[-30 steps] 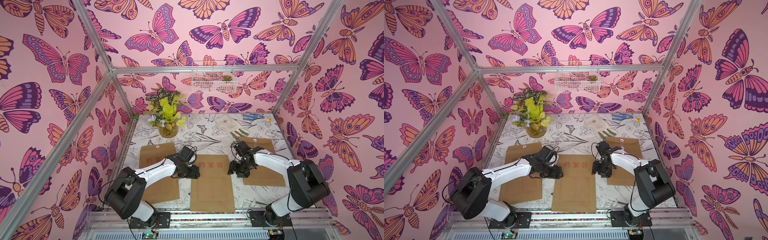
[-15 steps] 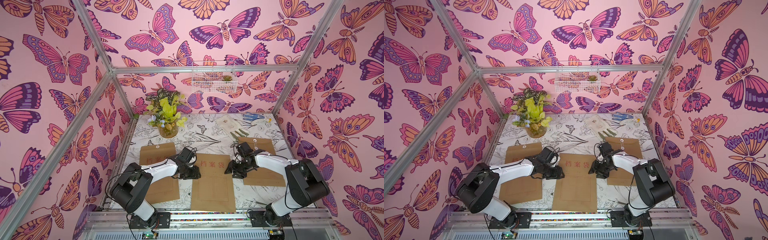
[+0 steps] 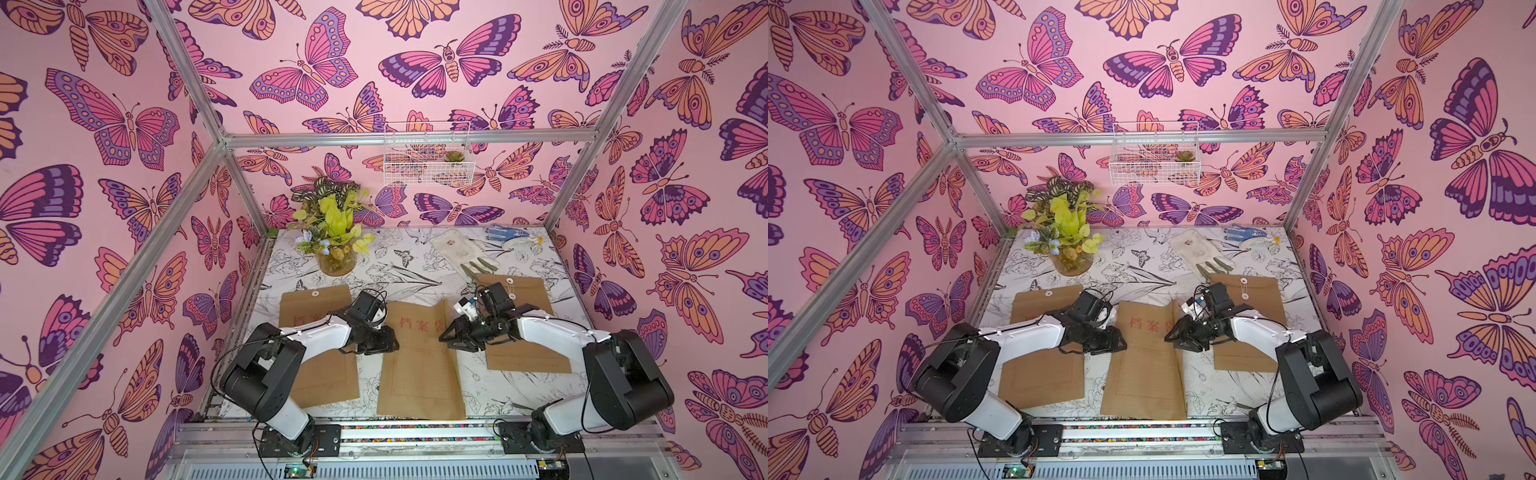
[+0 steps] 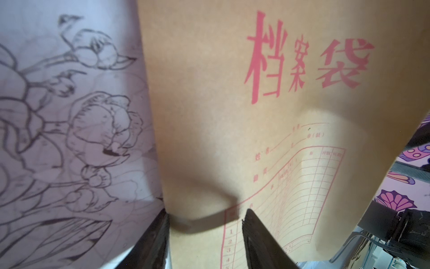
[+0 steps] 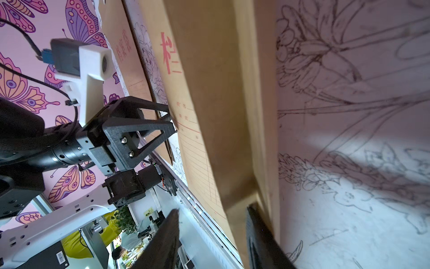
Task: Close the mouth of the file bag
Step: Pick up the file bag from the center of the board.
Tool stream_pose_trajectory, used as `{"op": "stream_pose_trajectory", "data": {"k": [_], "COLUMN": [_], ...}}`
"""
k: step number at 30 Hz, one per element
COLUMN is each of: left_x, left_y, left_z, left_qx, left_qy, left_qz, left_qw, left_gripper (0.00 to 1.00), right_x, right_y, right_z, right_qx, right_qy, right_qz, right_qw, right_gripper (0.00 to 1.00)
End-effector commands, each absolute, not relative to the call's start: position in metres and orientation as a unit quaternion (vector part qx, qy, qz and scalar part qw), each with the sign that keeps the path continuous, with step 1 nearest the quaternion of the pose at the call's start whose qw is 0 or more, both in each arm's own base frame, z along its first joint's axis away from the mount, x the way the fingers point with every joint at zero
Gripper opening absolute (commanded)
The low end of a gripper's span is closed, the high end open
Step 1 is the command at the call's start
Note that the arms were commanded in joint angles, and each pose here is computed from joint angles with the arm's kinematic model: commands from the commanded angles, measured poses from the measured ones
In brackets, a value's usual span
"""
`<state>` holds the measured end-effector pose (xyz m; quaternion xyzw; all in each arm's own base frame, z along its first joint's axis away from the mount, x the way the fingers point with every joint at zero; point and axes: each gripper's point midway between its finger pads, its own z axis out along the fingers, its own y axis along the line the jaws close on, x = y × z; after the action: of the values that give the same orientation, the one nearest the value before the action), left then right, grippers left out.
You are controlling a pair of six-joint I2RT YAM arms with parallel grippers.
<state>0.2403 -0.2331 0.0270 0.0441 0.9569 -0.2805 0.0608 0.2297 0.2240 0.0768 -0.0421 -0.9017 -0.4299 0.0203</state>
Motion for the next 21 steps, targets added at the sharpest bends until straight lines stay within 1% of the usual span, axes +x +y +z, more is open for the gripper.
{"op": "stream_pose_trajectory", "data": {"k": [1,4,8,13,15,18,21], "left_x": [0.231,0.233,0.233,0.234,0.237,0.246,0.258], "left_y": [-0.219,-0.218,-0.216,-0.218,-0.216,-0.202,-0.180], "left_z": [0.003,0.007,0.008,0.009,0.013,0.027,0.051], "left_qx": [0.038,0.036,0.035,0.038,0.043,0.042,0.041], "left_qy": [0.968,0.968,0.969,0.968,0.969,0.975,0.982], "left_qz": [-0.245,-0.244,-0.242,-0.243,-0.238,-0.209,-0.164], "left_qw": [0.037,0.042,0.042,0.042,0.048,0.062,0.083], "left_gripper": [0.53,0.53,0.54,0.54,0.55,0.62,0.69], "right_x": [0.232,0.232,0.233,0.236,0.237,0.238,0.242], "right_y": [0.221,0.197,0.185,0.189,0.192,0.196,0.198], "right_z": [0.075,0.066,0.064,0.062,0.066,0.080,0.102], "right_qx": [-0.034,-0.045,-0.045,-0.050,-0.053,-0.061,-0.079], "right_qy": [-0.912,-0.944,-0.958,-0.955,-0.952,-0.947,-0.938], "right_qz": [-0.409,-0.327,-0.284,-0.291,-0.301,-0.316,-0.339], "right_qw": [0.010,0.001,-0.005,0.000,0.004,0.004,-0.001], "right_gripper": [0.44,0.36,0.25,0.12,0.07,0.01,0.00]}}
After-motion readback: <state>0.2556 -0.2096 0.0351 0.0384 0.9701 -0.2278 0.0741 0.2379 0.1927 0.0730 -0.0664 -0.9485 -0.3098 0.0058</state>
